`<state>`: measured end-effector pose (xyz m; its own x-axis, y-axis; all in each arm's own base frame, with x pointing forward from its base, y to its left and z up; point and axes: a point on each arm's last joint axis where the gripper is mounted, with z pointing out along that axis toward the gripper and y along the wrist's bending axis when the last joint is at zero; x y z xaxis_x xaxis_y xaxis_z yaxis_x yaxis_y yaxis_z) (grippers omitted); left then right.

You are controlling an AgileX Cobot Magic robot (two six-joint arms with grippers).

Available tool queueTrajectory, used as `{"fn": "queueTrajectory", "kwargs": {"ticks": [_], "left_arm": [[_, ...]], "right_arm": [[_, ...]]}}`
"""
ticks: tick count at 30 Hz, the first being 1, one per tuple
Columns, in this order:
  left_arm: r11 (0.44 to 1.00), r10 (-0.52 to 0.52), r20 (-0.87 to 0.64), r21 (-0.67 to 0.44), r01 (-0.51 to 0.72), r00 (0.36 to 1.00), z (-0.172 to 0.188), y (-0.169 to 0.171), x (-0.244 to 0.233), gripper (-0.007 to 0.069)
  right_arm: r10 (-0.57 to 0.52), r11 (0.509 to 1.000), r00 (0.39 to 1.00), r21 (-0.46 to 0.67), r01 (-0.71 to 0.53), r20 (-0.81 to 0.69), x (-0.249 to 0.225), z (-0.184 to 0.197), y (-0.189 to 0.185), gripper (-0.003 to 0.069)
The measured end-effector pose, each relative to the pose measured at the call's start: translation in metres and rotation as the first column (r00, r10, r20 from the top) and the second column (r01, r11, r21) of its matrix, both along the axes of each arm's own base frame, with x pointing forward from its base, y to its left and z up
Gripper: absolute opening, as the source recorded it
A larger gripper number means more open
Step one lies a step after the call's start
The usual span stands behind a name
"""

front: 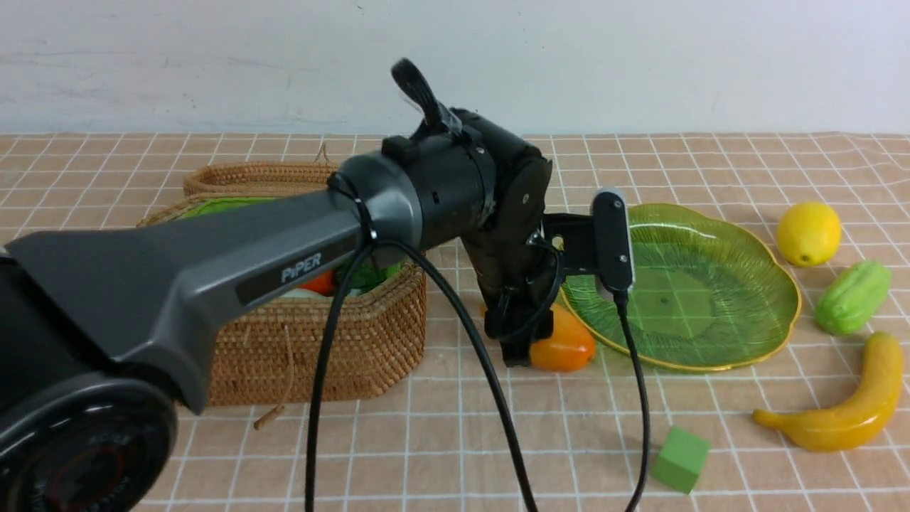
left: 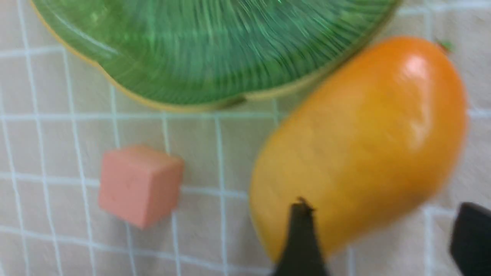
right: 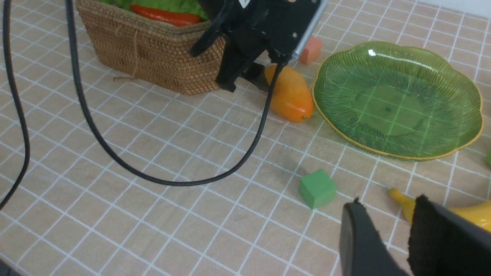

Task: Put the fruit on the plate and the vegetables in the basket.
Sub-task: Grab the mango with your left arm and place it on the right plate

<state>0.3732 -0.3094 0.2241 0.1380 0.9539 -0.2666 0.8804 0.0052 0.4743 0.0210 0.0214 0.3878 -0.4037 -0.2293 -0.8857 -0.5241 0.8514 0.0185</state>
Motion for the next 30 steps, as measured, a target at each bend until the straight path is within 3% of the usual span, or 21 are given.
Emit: {"fn": "queueTrajectory", "kwargs": {"ticks": [1, 3, 6, 17, 30], "left_arm": [[1.000, -0.002, 0.003, 0.001, 0.002, 1.000, -0.001, 0.000, 0.000, 0.0550], [0.999, -0.045, 0.022, 0.016, 0.045, 0.999, -0.010, -0.003, 0.004, 0.0643], [0.996, -0.083, 0.026, 0.042, 0.082, 0.996, -0.021, -0.005, 0.006, 0.0656], [0.992, -0.104, 0.038, 0.076, 0.101, 0.994, -0.037, -0.006, 0.013, 0.0513], [0.996, -0.009, -0.098, 0.091, 0.018, 0.995, -0.030, 0.001, 0.003, 0.0504]], "right_arm": [[0.000, 1.000, 1.000, -0.002, 0.000, -0.003, 0.000, 0.000, 0.000, 0.0213], [0.003, 1.000, 1.000, -0.012, -0.003, -0.023, -0.001, -0.002, 0.000, 0.0213], [0.003, 1.000, 1.000, -0.016, -0.004, -0.030, -0.001, -0.003, 0.000, 0.0213], [0.004, 1.000, 0.999, -0.020, -0.005, -0.036, -0.002, -0.003, -0.001, 0.0213], [0.002, 1.000, 1.000, -0.015, -0.002, -0.025, -0.001, -0.002, -0.001, 0.0213]]}}
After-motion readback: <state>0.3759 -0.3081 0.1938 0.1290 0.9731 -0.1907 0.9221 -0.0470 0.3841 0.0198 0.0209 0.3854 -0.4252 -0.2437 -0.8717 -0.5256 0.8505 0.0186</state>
